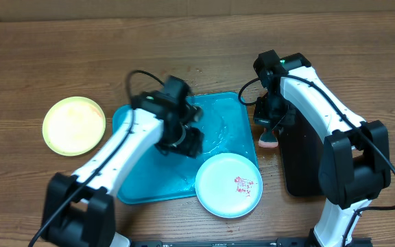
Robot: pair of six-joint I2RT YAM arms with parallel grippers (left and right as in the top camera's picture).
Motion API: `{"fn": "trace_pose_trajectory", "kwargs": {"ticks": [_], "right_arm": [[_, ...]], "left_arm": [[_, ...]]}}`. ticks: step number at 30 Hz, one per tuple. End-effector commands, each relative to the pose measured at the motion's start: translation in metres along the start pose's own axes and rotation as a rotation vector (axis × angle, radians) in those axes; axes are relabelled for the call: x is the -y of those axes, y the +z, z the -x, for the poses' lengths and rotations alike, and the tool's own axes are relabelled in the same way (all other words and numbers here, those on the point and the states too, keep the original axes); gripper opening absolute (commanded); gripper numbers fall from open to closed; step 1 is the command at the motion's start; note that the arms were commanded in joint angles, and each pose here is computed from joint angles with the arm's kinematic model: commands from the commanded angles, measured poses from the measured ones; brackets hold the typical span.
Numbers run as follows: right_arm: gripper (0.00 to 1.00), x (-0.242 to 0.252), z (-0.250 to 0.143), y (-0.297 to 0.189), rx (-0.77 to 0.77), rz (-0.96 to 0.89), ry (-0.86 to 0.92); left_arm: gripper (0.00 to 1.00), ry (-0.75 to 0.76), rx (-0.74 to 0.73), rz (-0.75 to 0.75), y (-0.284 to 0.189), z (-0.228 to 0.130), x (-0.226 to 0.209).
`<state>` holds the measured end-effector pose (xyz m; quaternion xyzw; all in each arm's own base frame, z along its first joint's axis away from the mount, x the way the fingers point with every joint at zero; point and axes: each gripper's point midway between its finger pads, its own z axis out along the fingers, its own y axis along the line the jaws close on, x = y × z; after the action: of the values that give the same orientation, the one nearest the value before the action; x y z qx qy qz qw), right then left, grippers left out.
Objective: Clean dirty plates on tray and stack at the side
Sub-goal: 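Reach the left gripper over the tray to the white plate's rim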
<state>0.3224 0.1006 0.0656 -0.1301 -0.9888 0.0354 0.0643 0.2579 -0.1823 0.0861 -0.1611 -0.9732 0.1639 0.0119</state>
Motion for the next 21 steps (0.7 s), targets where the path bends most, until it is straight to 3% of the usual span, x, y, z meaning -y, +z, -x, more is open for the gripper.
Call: {"fn": "trace_pose_trajectory", "kwargs": {"ticks": [1, 6, 18, 21], "right_arm": [[0.04, 0.001, 0.003, -0.017, 0.045, 0.033, 0.004], [0.04, 0.001, 0.003, -0.017, 0.045, 0.032, 0.004], [0.04, 0.001, 0.003, -0.017, 0.044, 0.032, -0.003], [0.04, 0.001, 0.004, -0.017, 0.046, 0.033, -0.003]], "left_arm": [[0.52, -0.096, -0.109, 0.000, 0.021, -0.018, 0.013], [0.57, -0.200, -0.238, 0.044, 0.040, -0.043, 0.021], [0.58, -0.361, -0.397, 0.052, 0.077, -0.085, 0.025], [0.47, -0.384, -0.416, 0.063, 0.082, -0.094, 0.020]]}}
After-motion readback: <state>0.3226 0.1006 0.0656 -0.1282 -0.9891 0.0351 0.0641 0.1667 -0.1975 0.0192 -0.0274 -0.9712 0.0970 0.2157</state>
